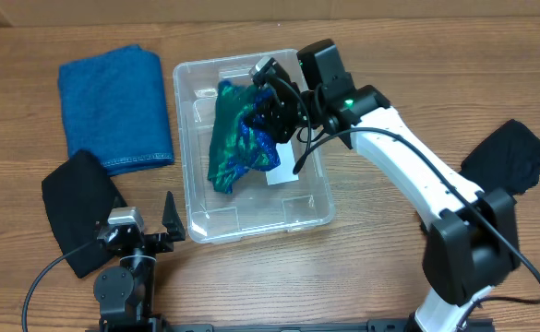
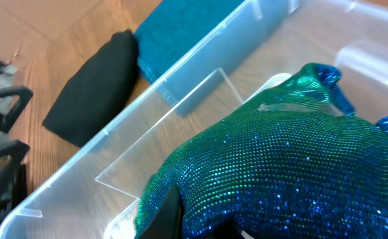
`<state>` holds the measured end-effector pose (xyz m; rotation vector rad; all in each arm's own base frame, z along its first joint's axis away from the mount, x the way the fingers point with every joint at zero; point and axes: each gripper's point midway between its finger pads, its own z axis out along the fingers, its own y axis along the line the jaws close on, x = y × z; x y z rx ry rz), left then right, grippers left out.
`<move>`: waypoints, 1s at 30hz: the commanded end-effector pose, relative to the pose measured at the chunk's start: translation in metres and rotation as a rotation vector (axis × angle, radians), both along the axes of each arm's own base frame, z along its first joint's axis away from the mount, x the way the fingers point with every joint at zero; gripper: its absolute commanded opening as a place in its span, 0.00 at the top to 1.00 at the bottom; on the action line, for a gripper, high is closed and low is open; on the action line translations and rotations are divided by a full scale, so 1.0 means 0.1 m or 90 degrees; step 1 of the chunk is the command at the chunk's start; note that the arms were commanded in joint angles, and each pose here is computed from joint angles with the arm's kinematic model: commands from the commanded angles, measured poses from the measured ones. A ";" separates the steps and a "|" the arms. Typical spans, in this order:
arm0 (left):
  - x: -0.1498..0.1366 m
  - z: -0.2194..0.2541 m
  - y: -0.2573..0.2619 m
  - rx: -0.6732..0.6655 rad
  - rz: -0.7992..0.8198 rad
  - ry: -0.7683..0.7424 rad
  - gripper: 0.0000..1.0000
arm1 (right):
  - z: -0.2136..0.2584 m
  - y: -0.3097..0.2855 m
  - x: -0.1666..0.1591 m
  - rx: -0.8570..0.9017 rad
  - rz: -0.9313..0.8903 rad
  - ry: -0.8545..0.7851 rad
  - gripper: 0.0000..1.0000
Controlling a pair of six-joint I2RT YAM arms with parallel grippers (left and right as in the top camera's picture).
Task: Pack container
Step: 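Carry the sequined cloth over the bin and lower it inside, then release the sequined cloth and move the right gripper to the black cloth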
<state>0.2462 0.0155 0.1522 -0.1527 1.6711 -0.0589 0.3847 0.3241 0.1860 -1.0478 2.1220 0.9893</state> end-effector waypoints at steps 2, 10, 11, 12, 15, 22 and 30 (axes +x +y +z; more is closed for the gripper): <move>0.00 -0.03 -0.01 0.011 -0.006 0.005 0.00 | 0.25 0.12 -0.02 0.049 0.062 -0.060 0.96; 0.00 -0.03 -0.01 0.011 -0.006 0.005 0.00 | -0.15 0.21 0.07 0.037 0.067 -0.028 0.96; 0.00 -0.03 -0.01 0.011 -0.006 0.005 0.00 | -0.26 0.19 0.11 0.021 0.051 -0.018 0.86; 0.00 -0.03 -0.01 0.011 -0.006 0.005 0.00 | -0.37 0.15 0.19 -0.005 0.017 -0.007 0.39; 0.00 -0.03 -0.01 0.011 -0.006 0.005 0.00 | -0.66 -0.33 0.57 -0.123 -0.175 0.023 0.00; 0.00 -0.03 -0.01 0.011 -0.006 0.005 0.00 | -0.32 -0.65 0.63 -0.169 -0.232 0.020 0.00; 0.00 -0.03 -0.01 0.011 -0.006 0.005 0.00 | 0.74 -1.26 0.71 -0.165 -0.472 -0.088 0.00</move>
